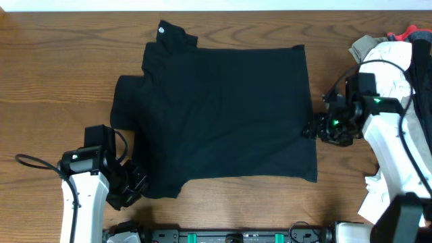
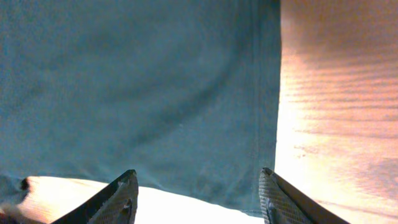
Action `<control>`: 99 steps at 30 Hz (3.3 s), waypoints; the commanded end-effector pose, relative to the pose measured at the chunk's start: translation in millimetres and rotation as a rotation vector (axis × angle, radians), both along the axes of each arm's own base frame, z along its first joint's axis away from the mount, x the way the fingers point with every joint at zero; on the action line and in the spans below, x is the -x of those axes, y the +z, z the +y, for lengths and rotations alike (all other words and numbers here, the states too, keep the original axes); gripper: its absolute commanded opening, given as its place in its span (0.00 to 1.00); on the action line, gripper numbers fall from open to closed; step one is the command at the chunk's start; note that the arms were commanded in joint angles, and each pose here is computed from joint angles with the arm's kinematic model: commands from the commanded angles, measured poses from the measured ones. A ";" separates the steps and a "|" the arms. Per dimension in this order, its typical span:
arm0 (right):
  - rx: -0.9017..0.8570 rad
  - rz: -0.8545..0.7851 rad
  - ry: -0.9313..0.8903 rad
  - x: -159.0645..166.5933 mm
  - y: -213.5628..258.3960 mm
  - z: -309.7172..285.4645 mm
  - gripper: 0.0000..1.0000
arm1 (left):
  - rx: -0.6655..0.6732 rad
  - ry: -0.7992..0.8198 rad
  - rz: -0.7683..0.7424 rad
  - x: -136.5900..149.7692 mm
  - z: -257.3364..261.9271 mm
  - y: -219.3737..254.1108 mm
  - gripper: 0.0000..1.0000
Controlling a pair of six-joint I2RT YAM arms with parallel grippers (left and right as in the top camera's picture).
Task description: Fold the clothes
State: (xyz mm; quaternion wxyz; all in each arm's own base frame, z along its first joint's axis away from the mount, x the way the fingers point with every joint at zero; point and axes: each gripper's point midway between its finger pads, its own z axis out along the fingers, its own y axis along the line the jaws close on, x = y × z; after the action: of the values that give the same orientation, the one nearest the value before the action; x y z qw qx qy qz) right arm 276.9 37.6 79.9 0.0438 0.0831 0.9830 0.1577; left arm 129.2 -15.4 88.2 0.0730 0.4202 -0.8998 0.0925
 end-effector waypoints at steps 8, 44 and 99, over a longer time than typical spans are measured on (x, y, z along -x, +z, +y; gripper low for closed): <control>0.030 0.142 -0.015 22.2 -41.6 -7.3 0.64 | -0.043 -0.048 -0.030 -4.6 8.4 -1.9 0.56; 0.331 0.243 -0.215 55.6 -44.2 -57.5 0.38 | -0.037 -0.285 -0.272 -49.8 7.1 28.6 0.56; 0.151 -0.118 -0.178 -105.5 -110.2 -43.8 0.01 | -0.127 -0.181 0.192 -68.6 83.3 -80.8 0.13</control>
State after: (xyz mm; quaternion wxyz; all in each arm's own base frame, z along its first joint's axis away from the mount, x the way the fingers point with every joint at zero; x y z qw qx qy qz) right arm 400.6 31.0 -4.1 0.1582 0.1152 0.9675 0.1601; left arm 196.5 62.8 6.0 0.1401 0.3452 -0.9280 -0.0091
